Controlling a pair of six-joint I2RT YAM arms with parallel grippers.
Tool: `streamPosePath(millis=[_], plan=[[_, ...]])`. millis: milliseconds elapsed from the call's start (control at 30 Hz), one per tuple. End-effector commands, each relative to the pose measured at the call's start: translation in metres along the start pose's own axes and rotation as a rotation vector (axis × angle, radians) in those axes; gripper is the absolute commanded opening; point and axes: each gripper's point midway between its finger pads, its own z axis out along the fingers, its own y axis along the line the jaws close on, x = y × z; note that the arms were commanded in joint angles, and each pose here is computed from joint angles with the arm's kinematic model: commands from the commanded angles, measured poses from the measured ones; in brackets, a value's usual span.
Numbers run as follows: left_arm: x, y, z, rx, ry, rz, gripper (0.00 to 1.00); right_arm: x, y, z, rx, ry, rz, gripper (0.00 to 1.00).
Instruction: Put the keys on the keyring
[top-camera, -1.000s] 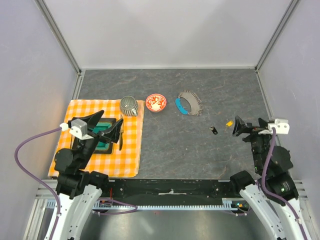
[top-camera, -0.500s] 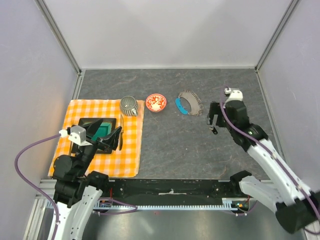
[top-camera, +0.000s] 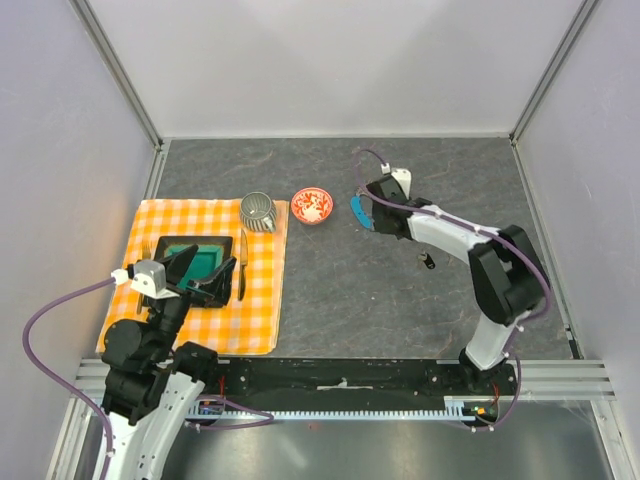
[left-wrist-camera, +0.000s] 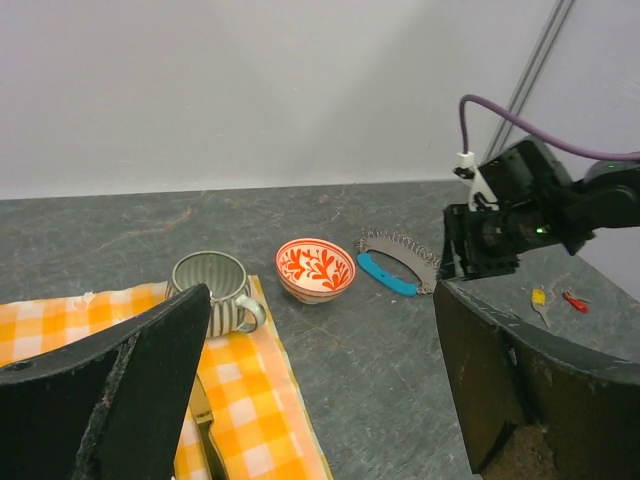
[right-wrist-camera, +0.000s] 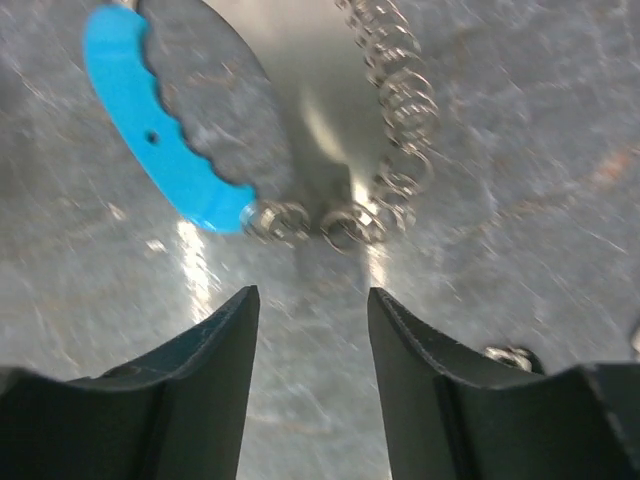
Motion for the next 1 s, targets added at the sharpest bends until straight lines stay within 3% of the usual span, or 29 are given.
streamPosePath(millis=[0,600,700,833,967], plan=[[-0.008,0.005,-0.004,-0.029,-0.025,0.007,1.00,-0.038,0.029,0.017,0.027,-0.121,0.096,0.53],[-0.007,0.003,-0.004,-0.020,-0.021,0.010,0.99,-0.005,0.041,0.065,0.058,-0.080,0.088,0.32],[-0.006,0.003,-0.004,-0.020,-0.020,0.010,0.99,0.002,0.036,0.061,0.053,-0.069,0.075,0.23],[-0.005,0.004,-0.003,-0.023,-0.014,0.012,0.99,0.014,0.031,0.050,0.033,-0.052,0.033,0.04],[-0.003,0.005,-0.001,-0.028,-0.004,0.012,0.99,0.020,0.032,0.025,-0.017,-0.054,-0.005,0.00]])
